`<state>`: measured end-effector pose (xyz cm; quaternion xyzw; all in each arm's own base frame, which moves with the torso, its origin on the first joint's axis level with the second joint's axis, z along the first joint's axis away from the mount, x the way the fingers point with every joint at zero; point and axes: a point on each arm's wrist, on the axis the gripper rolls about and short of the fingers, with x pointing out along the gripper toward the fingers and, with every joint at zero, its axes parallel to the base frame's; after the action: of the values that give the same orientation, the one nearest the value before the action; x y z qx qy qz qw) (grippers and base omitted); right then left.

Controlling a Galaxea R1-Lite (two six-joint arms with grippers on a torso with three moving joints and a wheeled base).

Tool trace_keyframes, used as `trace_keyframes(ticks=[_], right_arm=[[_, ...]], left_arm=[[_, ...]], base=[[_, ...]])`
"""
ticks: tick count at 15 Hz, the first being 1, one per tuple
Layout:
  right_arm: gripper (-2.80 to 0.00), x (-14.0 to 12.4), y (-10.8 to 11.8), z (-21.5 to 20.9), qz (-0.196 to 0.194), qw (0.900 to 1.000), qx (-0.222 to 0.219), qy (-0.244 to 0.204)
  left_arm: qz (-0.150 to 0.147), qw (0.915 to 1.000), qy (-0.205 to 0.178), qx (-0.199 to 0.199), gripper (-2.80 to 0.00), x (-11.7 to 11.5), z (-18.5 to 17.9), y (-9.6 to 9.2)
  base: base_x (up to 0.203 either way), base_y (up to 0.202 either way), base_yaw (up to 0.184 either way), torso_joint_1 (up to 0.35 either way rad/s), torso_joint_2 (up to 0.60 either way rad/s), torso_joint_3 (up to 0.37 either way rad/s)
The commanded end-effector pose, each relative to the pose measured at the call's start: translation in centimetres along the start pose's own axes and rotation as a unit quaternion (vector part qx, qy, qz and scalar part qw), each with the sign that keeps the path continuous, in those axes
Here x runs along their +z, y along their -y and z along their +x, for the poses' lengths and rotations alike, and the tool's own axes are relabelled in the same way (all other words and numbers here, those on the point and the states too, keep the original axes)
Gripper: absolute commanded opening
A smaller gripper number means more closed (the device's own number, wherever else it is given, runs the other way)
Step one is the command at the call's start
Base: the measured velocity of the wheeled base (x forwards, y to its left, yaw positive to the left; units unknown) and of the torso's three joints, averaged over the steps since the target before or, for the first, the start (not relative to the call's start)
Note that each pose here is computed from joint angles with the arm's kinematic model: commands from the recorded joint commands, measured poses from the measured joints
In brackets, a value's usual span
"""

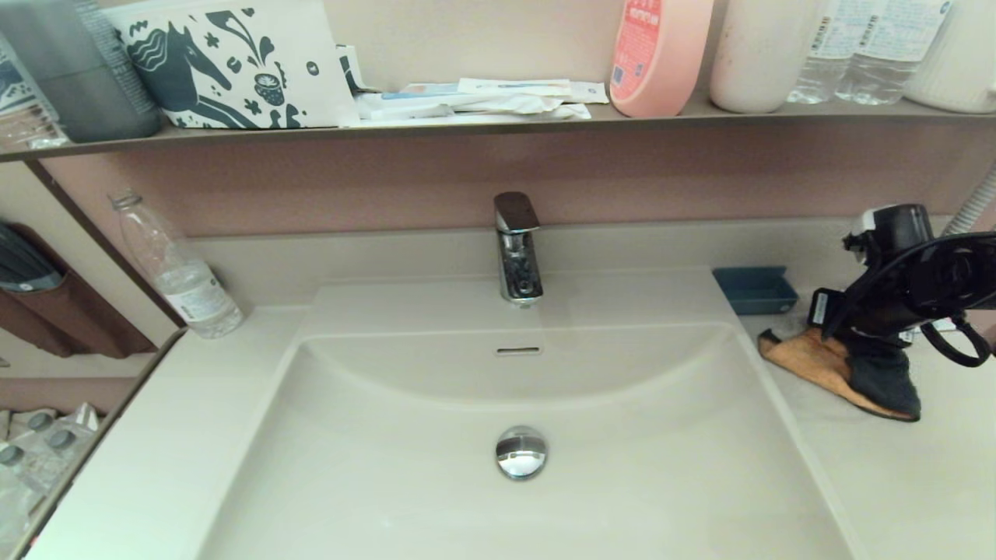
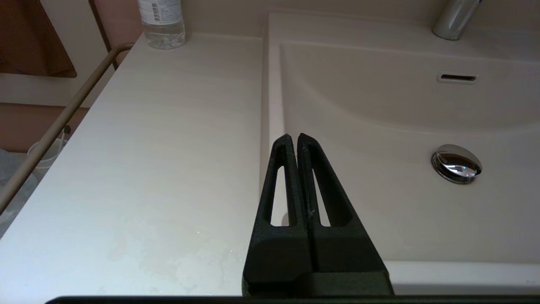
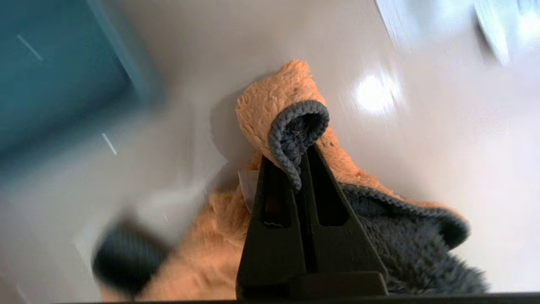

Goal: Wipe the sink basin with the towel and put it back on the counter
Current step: Wipe the sink

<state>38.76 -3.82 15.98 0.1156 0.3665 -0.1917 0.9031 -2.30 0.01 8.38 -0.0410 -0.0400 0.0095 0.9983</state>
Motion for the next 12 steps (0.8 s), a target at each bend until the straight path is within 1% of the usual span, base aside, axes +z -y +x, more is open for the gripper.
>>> trace_keyframes(ticks=[1, 3, 4, 7, 10, 12], right_arm=[[-2.8, 0.2, 0.3, -1.8, 0.001, 1.0, -0.001, 0.002], [-2.8, -0.4, 0.1, -1.9, -0.003, 1.0, 0.001, -0.005], [-2.8, -0.7, -0.6, -2.0, -0.006, 1.0, 0.008, -0.008], [-2.8, -1.6, -2.9, -2.5, 0.004, 0.999, 0.038, -0.015], [-2.8, -2.9, -6.0, -3.6, -0.007, 0.996, 0.08, -0.026], [-2.8, -3.1, -6.6, -4.0, -0.01, 0.996, 0.088, -0.025]], left_arm=[[0.0, 1.0, 0.0, 0.0, -2.8, 0.0, 0.0, 0.0], [0.0, 1.0, 0.0, 0.0, -2.8, 0.0, 0.0, 0.0], [0.0, 1.0, 0.0, 0.0, -2.8, 0.0, 0.0, 0.0], [0.0, 1.0, 0.0, 0.0, -2.8, 0.0, 0.0, 0.0], [0.0, 1.0, 0.0, 0.0, -2.8, 0.0, 0.0, 0.0], [0.0, 1.0, 0.0, 0.0, -2.8, 0.0, 0.0, 0.0]], base=[[0.0, 0.0, 0.0, 0.0, 0.0, 0.0], [0.0, 0.0, 0.0, 0.0, 0.0, 0.0], [0.0, 0.0, 0.0, 0.0, 0.0, 0.0], [0.0, 0.0, 0.0, 0.0, 0.0, 0.0], [0.0, 0.0, 0.0, 0.0, 0.0, 0.0], [0.0, 0.0, 0.0, 0.0, 0.0, 0.0]])
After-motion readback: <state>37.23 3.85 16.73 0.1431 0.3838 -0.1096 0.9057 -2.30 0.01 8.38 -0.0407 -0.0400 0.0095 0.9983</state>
